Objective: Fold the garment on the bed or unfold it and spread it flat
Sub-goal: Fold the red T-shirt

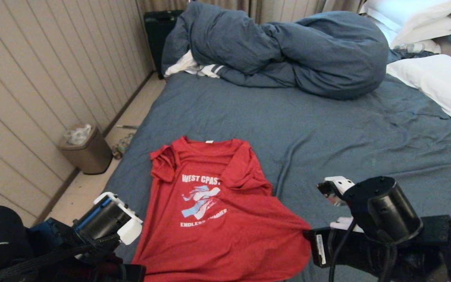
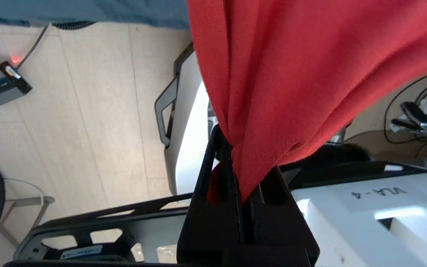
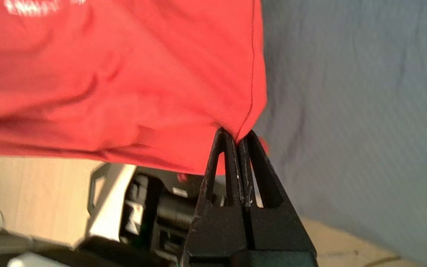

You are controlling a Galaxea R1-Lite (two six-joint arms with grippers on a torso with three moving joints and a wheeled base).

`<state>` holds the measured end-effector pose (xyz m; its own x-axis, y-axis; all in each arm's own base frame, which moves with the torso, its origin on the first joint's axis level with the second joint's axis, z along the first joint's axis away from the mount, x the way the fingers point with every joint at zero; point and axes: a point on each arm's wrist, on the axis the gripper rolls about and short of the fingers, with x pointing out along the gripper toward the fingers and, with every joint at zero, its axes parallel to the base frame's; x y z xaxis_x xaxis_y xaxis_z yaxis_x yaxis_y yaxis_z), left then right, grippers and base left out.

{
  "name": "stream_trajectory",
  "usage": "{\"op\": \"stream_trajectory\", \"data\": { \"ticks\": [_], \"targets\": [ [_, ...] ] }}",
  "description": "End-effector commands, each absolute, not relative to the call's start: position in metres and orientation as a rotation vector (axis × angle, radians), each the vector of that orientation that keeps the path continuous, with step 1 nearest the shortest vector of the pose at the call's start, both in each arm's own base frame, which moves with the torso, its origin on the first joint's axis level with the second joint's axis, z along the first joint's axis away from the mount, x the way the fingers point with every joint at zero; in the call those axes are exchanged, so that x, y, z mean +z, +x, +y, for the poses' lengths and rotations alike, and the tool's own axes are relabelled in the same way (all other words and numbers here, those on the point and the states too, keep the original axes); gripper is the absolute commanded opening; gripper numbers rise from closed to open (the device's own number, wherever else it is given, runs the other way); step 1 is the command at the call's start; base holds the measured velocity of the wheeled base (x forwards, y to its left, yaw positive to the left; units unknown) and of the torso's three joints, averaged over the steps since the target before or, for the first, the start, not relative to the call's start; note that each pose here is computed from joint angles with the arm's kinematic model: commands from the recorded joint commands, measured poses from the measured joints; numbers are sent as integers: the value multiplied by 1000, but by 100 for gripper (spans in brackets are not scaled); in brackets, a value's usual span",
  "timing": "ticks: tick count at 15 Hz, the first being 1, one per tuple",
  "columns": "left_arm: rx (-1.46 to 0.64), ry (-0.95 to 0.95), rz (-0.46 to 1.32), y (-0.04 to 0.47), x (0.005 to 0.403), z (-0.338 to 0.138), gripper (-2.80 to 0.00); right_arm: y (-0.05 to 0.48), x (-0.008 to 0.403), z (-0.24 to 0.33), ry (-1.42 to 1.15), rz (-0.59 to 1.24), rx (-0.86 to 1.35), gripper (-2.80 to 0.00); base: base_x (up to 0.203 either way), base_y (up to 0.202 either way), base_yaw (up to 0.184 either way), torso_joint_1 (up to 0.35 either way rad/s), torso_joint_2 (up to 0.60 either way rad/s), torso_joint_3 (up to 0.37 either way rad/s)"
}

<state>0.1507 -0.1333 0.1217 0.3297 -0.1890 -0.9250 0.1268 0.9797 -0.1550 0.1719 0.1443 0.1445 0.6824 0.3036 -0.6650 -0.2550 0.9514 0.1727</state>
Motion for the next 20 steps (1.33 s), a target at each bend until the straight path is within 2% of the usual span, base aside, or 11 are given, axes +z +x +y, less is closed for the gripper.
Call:
{"op": "stream_trajectory", "data": {
  "ticks": [1,10,20],
  "targets": [
    [-201,-55,1226,146,120,-129,-280,162,141,137,63,767,314,-280,0,0,0,0,0,0],
    [-231,-30,1268,117,111,-109,-280,108,138,125,-23,832,414,-280,0,0,0,0,0,0],
    [-248,-32,1248,106,112,-102,-280,102,142,128,-25,832,431,-280,0,0,0,0,0,0]
  ]
}}
